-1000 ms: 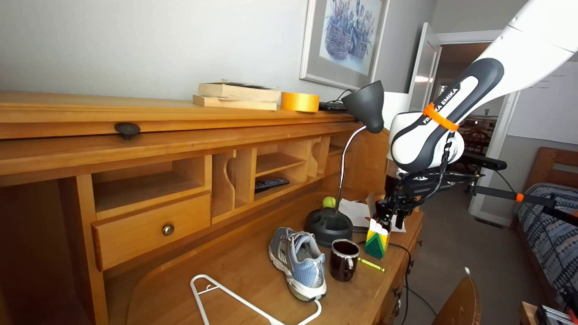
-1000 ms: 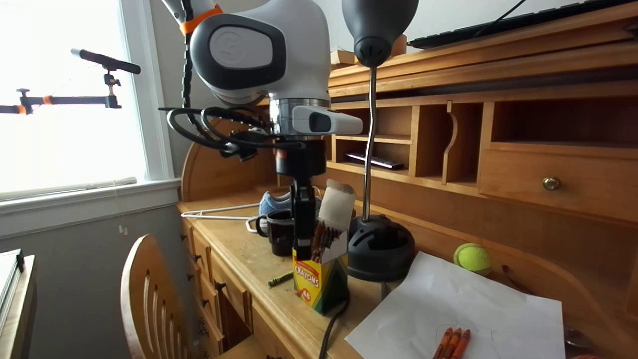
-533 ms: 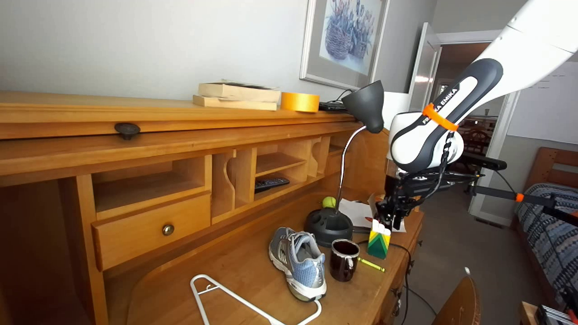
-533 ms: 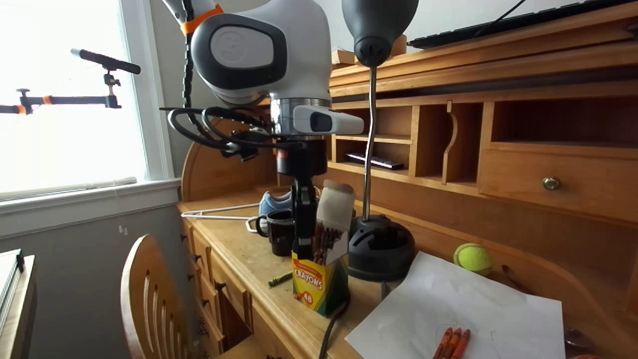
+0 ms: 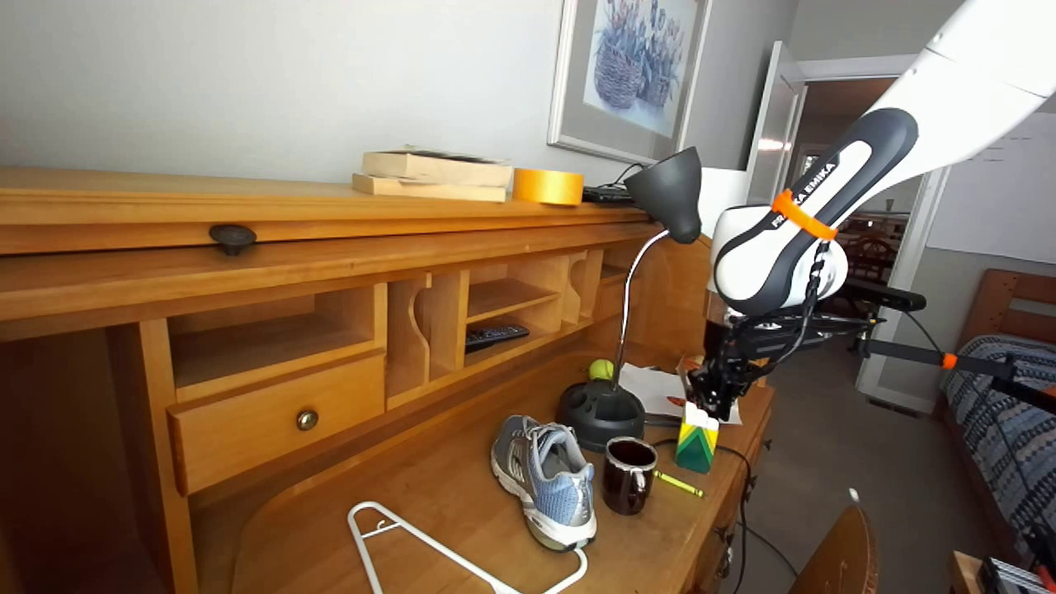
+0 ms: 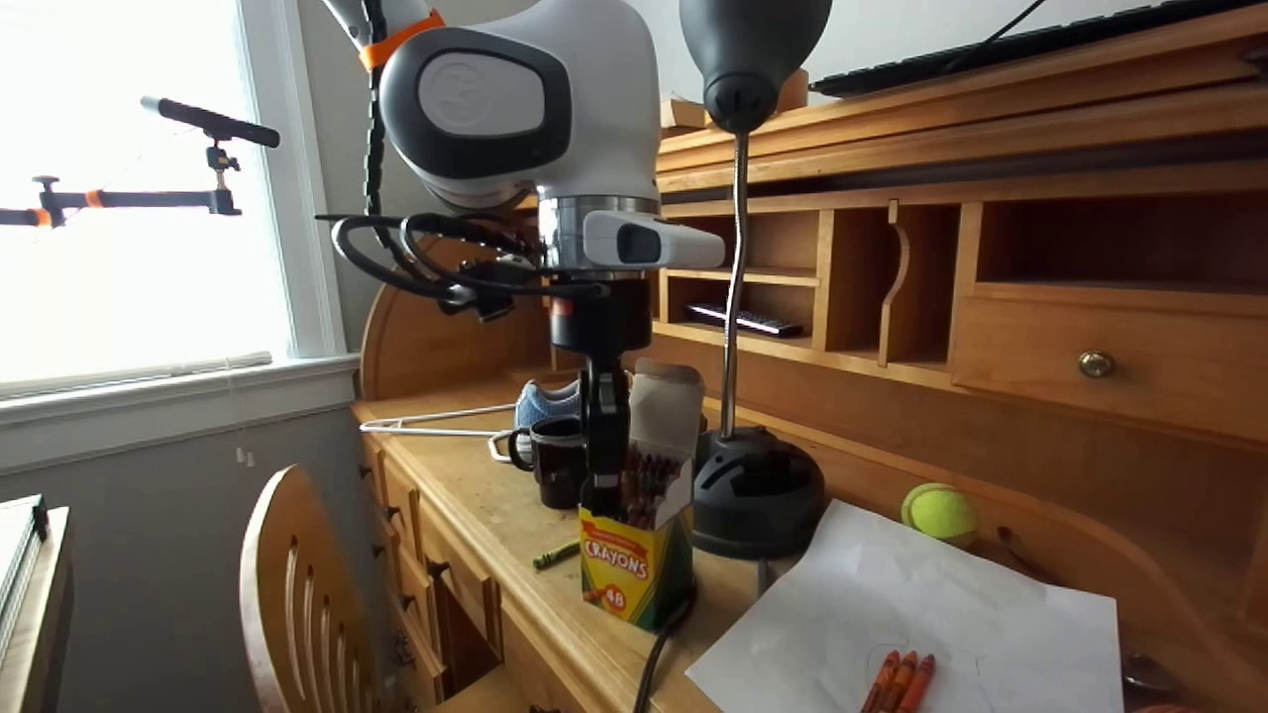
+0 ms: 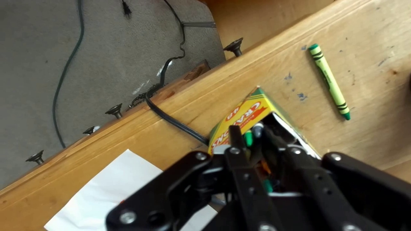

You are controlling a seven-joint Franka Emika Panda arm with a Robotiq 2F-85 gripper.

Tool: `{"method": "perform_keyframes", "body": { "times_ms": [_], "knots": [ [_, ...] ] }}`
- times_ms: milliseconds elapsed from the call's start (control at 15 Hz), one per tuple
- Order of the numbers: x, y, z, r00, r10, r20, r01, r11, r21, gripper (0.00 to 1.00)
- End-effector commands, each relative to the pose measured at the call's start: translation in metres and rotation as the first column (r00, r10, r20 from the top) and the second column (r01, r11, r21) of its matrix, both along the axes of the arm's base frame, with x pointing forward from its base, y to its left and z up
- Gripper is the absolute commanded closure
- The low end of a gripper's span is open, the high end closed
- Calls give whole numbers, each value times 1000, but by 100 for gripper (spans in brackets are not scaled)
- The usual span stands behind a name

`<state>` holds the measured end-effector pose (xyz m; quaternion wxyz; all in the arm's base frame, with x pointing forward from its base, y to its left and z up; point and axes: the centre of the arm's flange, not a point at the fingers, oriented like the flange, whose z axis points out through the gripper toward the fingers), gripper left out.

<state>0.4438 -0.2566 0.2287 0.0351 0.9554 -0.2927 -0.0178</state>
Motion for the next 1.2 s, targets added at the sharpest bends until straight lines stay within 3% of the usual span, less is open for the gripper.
{"method": "perform_keyframes", "body": {
  "times_ms": [0, 67, 133, 267, 1133],
  "knots": [
    [2, -4, -9, 1000, -17, -7, 17, 1000, -22, 86],
    [2, -4, -9, 1000, -22, -8, 21, 1000, -23, 97],
    [2, -5, -9, 1000, -26, -9, 26, 999, -24, 94],
    [2, -7, -8, 999, -35, -7, 35, 999, -26, 100],
    [2, -13, 13, 997, -81, 20, 82, 995, -56, 98]
  ]
}}
